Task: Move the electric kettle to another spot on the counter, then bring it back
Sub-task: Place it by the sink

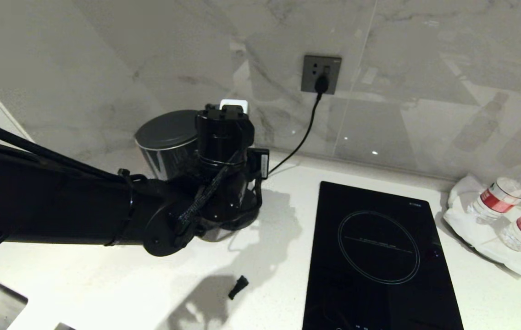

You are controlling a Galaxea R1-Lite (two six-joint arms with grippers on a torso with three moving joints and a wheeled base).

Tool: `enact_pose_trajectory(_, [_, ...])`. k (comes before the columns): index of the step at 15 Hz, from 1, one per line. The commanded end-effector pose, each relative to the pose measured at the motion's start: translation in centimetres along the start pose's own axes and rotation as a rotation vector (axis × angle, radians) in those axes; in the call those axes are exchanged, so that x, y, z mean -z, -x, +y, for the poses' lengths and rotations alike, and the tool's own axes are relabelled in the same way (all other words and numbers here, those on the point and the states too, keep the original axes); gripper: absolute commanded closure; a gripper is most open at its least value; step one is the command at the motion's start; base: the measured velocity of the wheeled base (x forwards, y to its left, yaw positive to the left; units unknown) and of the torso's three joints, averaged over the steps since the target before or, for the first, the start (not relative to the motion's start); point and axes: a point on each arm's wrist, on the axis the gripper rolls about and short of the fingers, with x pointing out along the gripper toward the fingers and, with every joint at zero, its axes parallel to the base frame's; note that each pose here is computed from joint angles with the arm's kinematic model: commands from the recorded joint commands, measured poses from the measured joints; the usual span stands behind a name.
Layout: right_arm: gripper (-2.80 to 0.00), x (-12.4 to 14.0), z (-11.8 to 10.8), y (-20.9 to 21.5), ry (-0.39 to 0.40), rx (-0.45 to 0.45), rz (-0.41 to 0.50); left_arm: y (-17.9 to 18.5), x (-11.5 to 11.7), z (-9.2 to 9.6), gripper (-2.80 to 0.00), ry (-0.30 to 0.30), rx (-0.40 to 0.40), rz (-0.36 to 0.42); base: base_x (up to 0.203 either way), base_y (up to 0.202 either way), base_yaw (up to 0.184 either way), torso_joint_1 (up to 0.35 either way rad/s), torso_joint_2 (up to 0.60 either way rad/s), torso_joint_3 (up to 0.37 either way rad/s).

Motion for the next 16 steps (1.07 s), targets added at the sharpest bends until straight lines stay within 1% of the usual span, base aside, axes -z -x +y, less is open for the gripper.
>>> enact_pose_trajectory(1, [0.0,0.0,0.0,0.0,0.0,-0.001,0.0,1.7,-1.0,1.2,0.0,0.013,-0.001,-0.014,0.0,0.0,0.0,0.0,0.0,0.0])
enact_pose_trajectory(3, [0.0,0.0,0.0,0.0,0.0,-0.001,0.0,2.5,-1.4,1.6,0.0,0.019,0.004,-0.022,0.0,0.0,0.0,0.0,0.0,0.0])
enact_pose_trajectory(5, [0.0,0.0,0.0,0.0,0.0,-0.001,0.0,3.7,-2.0,1.9,0.0,0.025,0.033,-0.031,0.0,0.0,0.0,0.0,0.0,0.0])
enact_pose_trajectory(6, [0.0,0.0,0.0,0.0,0.0,-0.001,0.0,3.8,-2.0,1.9,0.0,0.026,0.047,-0.032,0.0,0.0,0.0,0.0,0.0,0.0])
enact_pose_trajectory(14, [0.0,0.0,0.0,0.0,0.0,-0.001,0.0,3.8,-1.7,1.6,0.0,0.021,0.051,-0.023,0.0,0.0,0.0,0.0,0.0,0.0])
enact_pose_trajectory(16, [0.0,0.0,0.0,0.0,0.0,-0.001,0.0,3.8,-1.4,1.6,0.0,0.017,0.051,-0.017,0.0,0.0,0.0,0.007,0.01,0.11])
